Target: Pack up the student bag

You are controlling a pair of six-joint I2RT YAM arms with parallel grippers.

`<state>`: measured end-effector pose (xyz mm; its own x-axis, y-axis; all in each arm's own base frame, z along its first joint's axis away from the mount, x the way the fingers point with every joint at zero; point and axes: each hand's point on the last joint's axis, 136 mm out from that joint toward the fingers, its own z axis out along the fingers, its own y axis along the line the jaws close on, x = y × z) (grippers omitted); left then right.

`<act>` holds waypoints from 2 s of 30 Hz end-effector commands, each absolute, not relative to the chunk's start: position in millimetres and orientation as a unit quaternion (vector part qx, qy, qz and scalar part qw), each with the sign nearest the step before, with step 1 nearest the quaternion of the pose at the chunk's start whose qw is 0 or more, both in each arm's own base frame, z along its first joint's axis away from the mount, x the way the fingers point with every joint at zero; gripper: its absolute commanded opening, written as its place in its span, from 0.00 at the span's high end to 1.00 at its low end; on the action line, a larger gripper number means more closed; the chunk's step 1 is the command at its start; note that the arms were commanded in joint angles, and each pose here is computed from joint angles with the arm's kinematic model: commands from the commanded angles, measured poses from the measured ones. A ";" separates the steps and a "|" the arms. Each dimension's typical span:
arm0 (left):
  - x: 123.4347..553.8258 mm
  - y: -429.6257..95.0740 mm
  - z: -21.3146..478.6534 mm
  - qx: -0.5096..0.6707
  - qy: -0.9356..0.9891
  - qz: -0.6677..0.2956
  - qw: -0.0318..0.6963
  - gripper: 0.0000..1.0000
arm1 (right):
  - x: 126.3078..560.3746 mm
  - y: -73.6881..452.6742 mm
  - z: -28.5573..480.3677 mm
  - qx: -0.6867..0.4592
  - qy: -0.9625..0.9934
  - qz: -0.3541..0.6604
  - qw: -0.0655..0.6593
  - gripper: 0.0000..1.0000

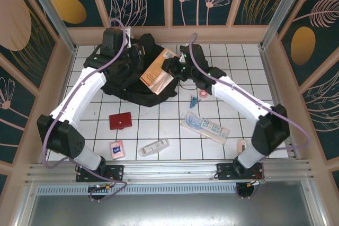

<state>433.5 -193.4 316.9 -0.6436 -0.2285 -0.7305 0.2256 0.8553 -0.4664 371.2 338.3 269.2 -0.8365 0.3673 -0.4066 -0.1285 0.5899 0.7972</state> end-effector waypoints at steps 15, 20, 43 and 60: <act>418.9 -250.8 396.5 0.141 0.778 -0.416 0.450 1.00 | 433.4 394.7 251.6 -0.008 0.799 0.550 0.243 0.76; 413.6 -259.8 396.9 0.166 0.765 -0.440 0.440 1.00 | 439.4 416.0 250.9 -0.035 0.776 0.588 0.227 0.75; 430.9 -254.8 389.0 0.167 0.779 -0.399 0.454 1.00 | 469.6 442.9 207.9 -0.005 0.818 0.523 0.240 0.20; 448.6 -214.1 403.4 0.101 0.792 -0.338 0.499 1.00 | 467.0 321.8 259.7 0.024 0.848 0.409 0.336 0.16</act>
<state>449.0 -217.6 349.6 -0.6036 -0.1397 -0.7850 0.4399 0.7628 -0.4739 465.8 341.2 252.4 -0.8029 0.3039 -0.5127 -0.2235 0.6440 0.7317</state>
